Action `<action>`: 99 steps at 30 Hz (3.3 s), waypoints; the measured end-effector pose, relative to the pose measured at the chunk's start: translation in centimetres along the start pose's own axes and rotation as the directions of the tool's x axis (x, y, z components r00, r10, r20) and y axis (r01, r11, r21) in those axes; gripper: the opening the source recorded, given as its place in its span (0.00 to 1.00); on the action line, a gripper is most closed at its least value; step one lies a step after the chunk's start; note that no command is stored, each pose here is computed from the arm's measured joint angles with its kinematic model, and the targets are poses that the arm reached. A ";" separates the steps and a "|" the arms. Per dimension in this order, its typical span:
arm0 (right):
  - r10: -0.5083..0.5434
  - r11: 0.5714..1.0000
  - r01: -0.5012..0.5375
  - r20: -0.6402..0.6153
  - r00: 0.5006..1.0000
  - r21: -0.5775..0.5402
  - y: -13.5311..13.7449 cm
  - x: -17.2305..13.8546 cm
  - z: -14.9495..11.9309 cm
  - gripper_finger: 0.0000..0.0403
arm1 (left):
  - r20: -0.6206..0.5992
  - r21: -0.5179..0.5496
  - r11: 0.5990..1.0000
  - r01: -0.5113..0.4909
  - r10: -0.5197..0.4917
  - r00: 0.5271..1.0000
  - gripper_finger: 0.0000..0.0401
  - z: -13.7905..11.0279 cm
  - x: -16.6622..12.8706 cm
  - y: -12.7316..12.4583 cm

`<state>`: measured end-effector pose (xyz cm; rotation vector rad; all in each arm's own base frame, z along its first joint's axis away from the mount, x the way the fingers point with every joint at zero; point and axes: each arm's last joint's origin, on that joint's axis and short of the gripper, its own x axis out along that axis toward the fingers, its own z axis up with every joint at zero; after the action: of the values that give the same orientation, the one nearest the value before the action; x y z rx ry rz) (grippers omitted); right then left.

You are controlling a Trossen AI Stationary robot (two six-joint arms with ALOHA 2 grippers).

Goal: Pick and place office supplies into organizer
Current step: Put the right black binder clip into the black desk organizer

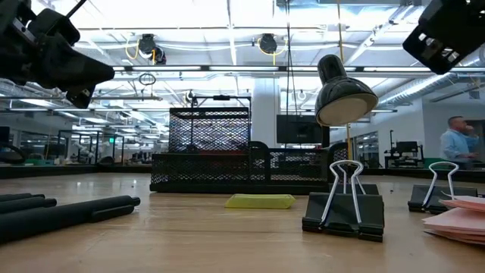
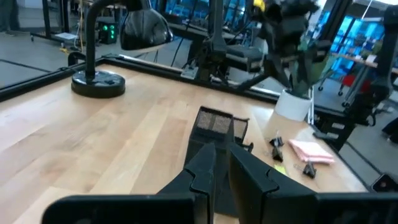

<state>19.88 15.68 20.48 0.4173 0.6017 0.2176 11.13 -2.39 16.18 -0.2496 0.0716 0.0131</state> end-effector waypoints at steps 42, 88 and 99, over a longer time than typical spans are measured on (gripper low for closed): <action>-0.194 0.924 0.250 -0.209 0.958 0.289 -3.1 5.3 -3.0 0.42 | 0.038 -0.030 0.999 0.010 -0.009 0.999 0.11 0.4 0.0 -0.1; -0.227 0.932 0.274 -0.205 0.952 0.237 -3.6 6.8 -4.1 0.41 | 0.031 -0.018 1.000 0.008 -0.007 0.999 0.11 0.3 0.0 -0.1; -0.211 0.935 0.265 -0.231 0.950 0.235 -3.5 6.7 -4.3 0.38 | 0.031 -0.019 1.000 0.007 -0.007 0.999 0.11 0.3 0.0 -0.1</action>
<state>23.08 15.99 12.37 0.5784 0.8810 -0.0568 11.17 -2.40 16.50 -0.2683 0.0396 0.0106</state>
